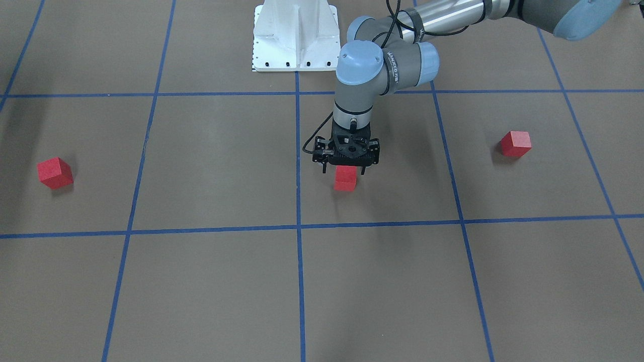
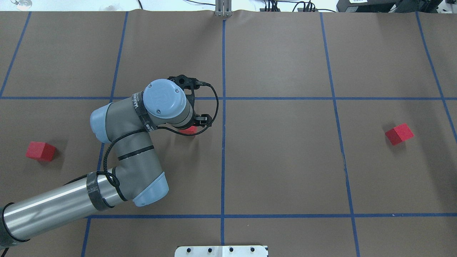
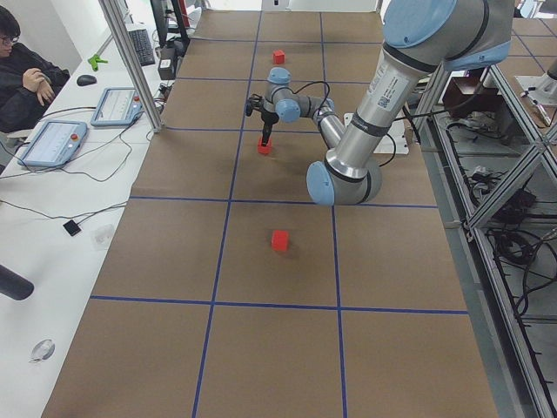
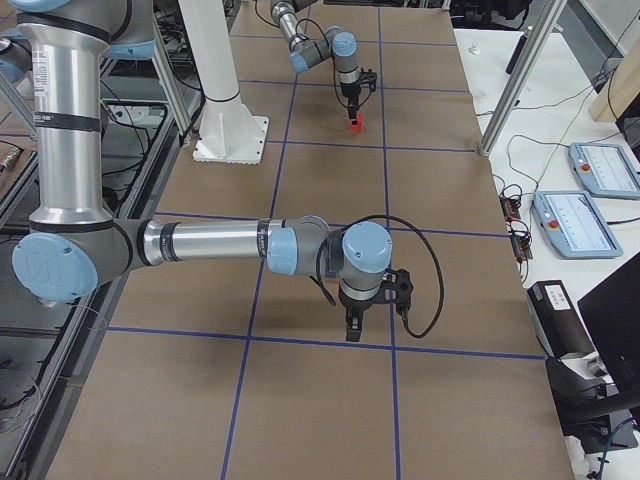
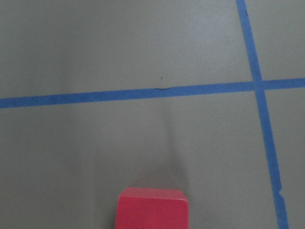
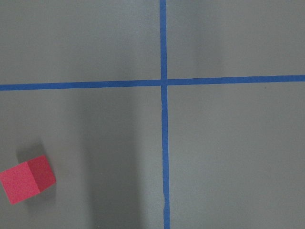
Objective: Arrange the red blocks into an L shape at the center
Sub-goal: 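Carry the held red cube with the left gripper toward the grid center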
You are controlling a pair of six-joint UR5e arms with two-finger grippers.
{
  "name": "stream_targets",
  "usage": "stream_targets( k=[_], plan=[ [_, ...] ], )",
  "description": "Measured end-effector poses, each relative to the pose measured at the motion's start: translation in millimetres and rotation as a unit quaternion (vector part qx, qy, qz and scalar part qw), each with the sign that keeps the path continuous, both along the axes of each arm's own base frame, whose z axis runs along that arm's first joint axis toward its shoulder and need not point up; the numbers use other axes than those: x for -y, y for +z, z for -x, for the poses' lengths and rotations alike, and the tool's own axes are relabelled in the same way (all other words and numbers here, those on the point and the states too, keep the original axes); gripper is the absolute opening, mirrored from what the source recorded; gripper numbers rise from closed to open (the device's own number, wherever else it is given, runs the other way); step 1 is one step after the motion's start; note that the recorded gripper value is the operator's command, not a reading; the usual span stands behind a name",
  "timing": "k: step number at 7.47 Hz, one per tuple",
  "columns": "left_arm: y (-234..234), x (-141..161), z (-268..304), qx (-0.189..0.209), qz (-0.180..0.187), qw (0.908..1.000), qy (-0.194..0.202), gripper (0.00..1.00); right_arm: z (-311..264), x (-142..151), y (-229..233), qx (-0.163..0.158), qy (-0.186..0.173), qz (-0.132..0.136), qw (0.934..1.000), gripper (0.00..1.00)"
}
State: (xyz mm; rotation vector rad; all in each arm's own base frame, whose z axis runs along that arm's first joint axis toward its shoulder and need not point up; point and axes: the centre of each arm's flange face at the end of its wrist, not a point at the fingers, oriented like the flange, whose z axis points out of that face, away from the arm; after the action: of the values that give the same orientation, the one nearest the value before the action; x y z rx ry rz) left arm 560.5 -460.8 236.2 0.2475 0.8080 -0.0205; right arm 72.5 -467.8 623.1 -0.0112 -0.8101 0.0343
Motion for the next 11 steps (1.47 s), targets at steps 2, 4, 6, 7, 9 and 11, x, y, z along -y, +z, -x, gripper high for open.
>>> stream_targets(
  k=[2, 4, 6, 7, 9, 11],
  plan=[
    [10.1, 3.7, -8.4, -0.002, -0.002, 1.0000, 0.001, 0.97, 0.1, 0.0, -0.2, 0.000, 0.000, 0.000, 1.0000, 0.99],
    [18.6, 7.0, -15.4, -0.010, -0.006, 0.9999, 0.002, 0.71, 0.1, -0.1, -0.3, 0.001, 0.000, 0.000, 1.0000, 0.99],
    [22.0, 7.0, -15.6, -0.010, -0.007, 0.9999, 0.002, 0.21, 0.1, -0.1, -0.3, 0.001, 0.000, 0.000, 1.0000, 0.99],
    [21.6, 6.4, -14.4, -0.011, -0.007, 0.9999, 0.001, 0.00, 0.1, -0.1, -0.3, 0.001, 0.000, 0.000, 1.0000, 0.99],
    [13.5, 5.5, -10.3, -0.017, -0.008, 0.9998, -0.002, 0.00, 0.1, -0.1, -0.3, 0.001, 0.000, 0.000, 1.0000, 0.99],
    [-5.2, 7.3, -4.7, -0.019, -0.006, 0.9998, -0.005, 0.00, 0.1, 0.0, -1.3, 0.001, 0.000, 0.000, 1.0000, 0.99]
  ],
)
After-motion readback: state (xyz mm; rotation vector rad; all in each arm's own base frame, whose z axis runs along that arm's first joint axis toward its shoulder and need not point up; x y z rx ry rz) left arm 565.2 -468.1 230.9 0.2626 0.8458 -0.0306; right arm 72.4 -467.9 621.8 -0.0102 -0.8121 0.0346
